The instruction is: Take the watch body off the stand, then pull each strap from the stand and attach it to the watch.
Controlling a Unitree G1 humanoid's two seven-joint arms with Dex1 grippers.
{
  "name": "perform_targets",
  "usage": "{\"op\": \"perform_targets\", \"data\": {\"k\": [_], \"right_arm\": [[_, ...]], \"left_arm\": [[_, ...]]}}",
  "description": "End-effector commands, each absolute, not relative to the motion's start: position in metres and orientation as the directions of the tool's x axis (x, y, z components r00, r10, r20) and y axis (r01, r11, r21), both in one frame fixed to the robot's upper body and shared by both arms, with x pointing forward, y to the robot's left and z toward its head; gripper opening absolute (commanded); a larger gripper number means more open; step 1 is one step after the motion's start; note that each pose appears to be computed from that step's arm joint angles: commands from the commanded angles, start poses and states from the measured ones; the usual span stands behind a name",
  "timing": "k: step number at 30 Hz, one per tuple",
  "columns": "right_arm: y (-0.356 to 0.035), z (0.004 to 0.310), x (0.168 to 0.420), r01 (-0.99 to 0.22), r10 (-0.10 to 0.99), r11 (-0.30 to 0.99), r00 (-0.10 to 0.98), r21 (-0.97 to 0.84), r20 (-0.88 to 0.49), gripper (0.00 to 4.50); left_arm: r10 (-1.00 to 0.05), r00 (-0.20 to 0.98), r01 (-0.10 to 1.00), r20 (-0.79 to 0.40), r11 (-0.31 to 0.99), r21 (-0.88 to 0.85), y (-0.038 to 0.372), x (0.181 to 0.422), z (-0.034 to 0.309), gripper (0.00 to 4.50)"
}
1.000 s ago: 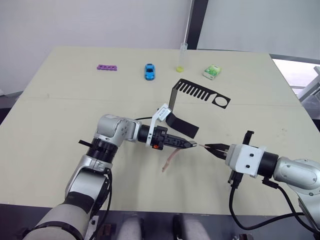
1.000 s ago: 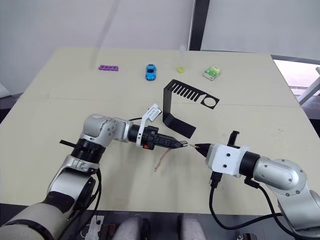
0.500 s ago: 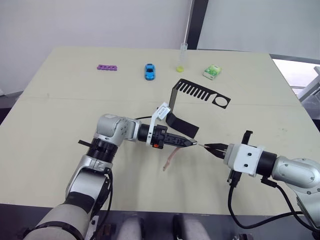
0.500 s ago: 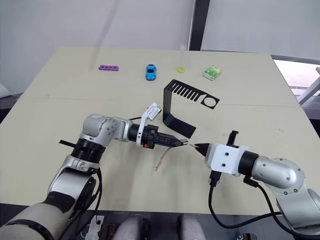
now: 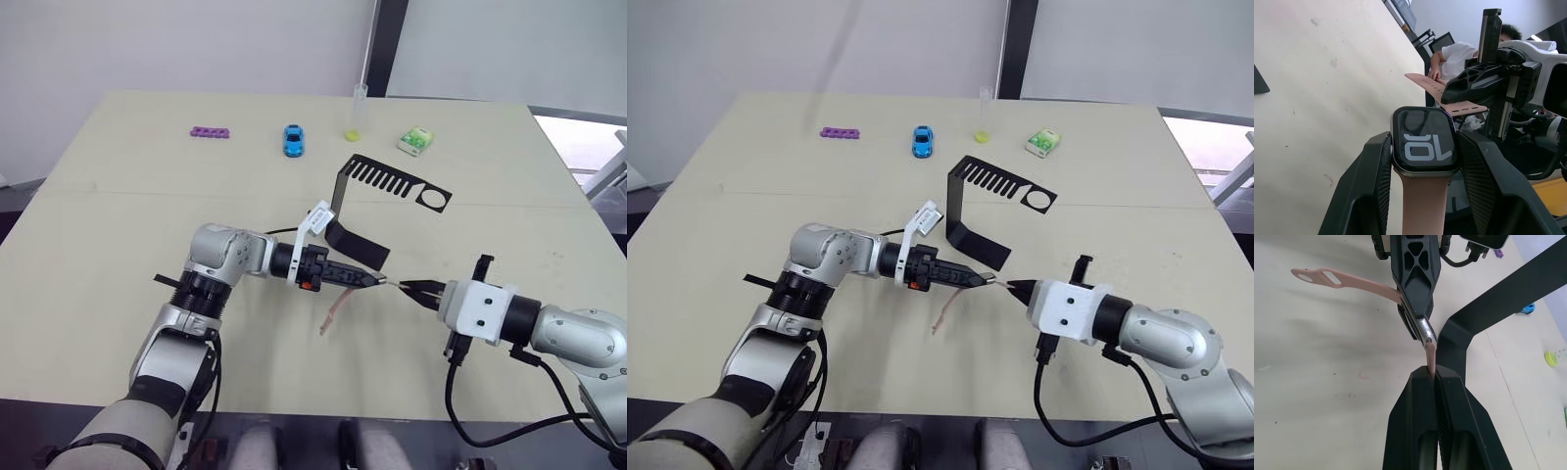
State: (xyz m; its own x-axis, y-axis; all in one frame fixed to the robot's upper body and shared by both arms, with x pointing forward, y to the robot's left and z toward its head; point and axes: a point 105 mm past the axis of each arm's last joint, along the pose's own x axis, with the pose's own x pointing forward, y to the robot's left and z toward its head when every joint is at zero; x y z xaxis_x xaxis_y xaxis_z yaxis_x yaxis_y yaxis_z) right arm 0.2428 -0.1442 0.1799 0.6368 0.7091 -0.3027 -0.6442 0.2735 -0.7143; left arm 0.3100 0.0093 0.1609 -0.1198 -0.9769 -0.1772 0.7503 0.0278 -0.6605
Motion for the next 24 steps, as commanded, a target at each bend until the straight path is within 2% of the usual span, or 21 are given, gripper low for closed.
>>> {"op": "perform_targets", "data": {"k": [1,24], "right_arm": [[-0.1402,0.1923,0.2393,-0.609,0.72,0.267,0.641,-0.747,-0.266,0.0],[-0.1385,0.1935,0.2411,-0.603,0.717,0.274,0.647,-0.749,-0.259,0.0]], "left_arm": [[-0.983,-0.131,0.77,-0.131,-0.018,-0.638,0.0054,0.3099,0.175,1.58],[-0.983,-0.137,0.768,-0.123,-0.026,-0.64,0.0025,0.3081,0.1753,1.58]]}}
